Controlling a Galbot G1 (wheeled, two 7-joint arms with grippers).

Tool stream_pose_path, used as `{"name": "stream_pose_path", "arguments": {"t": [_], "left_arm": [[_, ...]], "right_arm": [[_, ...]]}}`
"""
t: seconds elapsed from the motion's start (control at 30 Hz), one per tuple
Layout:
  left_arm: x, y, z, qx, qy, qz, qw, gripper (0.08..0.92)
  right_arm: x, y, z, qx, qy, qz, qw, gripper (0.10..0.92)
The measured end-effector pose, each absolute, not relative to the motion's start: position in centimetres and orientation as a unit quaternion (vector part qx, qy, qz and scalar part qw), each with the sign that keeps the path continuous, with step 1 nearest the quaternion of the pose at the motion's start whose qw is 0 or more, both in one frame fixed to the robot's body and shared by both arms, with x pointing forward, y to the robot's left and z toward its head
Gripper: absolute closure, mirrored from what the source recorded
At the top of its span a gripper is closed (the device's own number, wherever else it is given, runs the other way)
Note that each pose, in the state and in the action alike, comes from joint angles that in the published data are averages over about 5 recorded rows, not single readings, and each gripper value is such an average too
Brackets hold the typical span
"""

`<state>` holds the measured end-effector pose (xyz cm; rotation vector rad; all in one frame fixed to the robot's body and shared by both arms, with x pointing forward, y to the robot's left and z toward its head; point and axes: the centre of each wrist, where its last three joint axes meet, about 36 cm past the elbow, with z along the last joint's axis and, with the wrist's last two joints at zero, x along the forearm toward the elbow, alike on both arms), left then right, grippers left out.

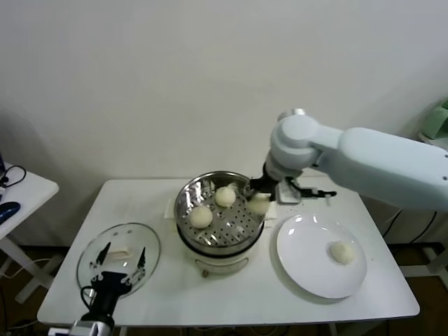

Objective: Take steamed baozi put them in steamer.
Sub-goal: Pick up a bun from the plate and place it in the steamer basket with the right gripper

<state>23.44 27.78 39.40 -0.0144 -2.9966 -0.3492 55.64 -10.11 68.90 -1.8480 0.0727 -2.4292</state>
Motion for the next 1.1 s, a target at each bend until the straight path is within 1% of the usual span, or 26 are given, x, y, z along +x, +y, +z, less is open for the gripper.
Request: {"name": "stream_pose_path", "arguments": {"t": [0.43, 0.63, 1.1], "left_arm": [[22.8, 27.9, 39.2, -0.004, -0.991, -0.117, 0.072, 0.177], [22.8, 27.9, 39.2, -0.004, -0.99, -0.117, 0.073, 0.177], [22.9, 28.4, 39.2, 0.0, -0.99, -0.117, 0.075, 0.177]], "right_arm": [[59.4, -3.1, 64.7, -0.641, -0.047, -0.764, 0.054, 0.451], [59.9, -0.5, 63.5, -0.649, -0.065, -0.755, 0.067, 0.454], [59.5, 1.4, 60.7, -0.668, -0.085, -0.734, 0.085, 0.456]]}}
